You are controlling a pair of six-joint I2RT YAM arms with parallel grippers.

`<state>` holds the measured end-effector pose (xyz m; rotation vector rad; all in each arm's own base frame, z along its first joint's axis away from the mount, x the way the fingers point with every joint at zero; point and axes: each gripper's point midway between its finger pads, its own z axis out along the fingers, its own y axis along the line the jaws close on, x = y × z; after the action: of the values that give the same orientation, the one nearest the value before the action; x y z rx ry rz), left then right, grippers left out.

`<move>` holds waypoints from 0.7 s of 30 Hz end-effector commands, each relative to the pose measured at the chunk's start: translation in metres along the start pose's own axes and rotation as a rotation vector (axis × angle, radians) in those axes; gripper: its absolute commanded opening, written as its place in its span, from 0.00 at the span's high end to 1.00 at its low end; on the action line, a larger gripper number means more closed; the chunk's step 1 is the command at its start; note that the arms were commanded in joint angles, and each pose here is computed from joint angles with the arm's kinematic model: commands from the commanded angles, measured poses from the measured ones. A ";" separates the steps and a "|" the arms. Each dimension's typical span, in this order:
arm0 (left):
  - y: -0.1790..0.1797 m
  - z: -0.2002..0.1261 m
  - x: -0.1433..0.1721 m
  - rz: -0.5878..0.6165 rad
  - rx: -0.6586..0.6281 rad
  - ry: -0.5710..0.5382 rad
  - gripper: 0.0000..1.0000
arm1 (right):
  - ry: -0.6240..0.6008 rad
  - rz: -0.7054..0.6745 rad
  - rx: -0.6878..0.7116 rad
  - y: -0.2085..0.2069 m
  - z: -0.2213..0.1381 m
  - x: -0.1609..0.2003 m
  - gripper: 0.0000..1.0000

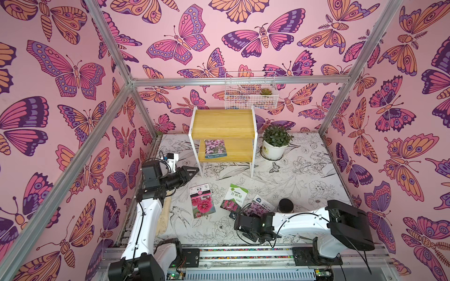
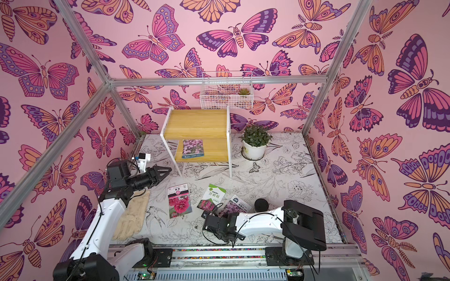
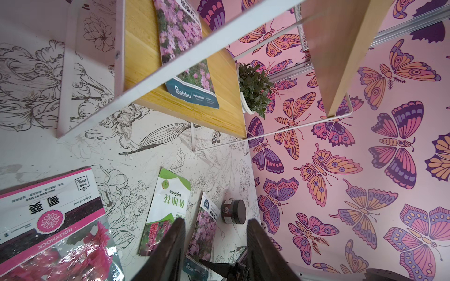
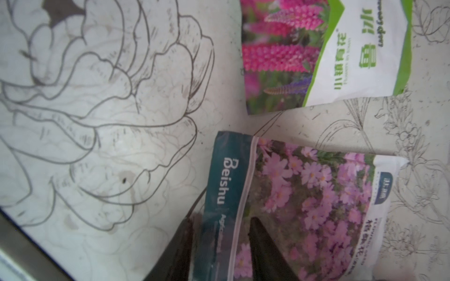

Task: Take the seed bag off the shelf
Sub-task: Place the seed packet at the center of the board.

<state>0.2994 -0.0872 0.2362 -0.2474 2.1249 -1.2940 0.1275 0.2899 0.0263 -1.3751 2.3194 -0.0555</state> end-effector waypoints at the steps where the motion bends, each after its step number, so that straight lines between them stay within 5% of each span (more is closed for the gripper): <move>1: -0.016 -0.001 0.008 0.032 0.056 0.050 0.63 | -0.023 0.008 -0.022 -0.001 -0.028 -0.008 0.45; 5: -0.006 0.004 0.037 0.063 -0.053 0.132 0.57 | -0.119 0.073 -0.039 -0.009 -0.063 -0.021 0.48; 11: 0.012 0.030 0.093 0.188 -0.263 0.360 0.51 | -0.324 0.459 -0.077 -0.047 -0.111 -0.030 0.59; 14: 0.017 0.043 0.108 0.262 -0.338 0.420 0.46 | -0.383 0.665 -0.152 -0.048 -0.102 -0.022 0.60; 21: 0.029 0.089 0.144 0.392 -0.482 0.573 0.43 | -0.335 0.820 -0.084 -0.050 -0.057 0.010 0.58</move>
<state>0.2375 -0.2056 0.1402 0.3422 2.7292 -0.8459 0.1328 0.2404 0.0844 -0.5274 2.4253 0.4171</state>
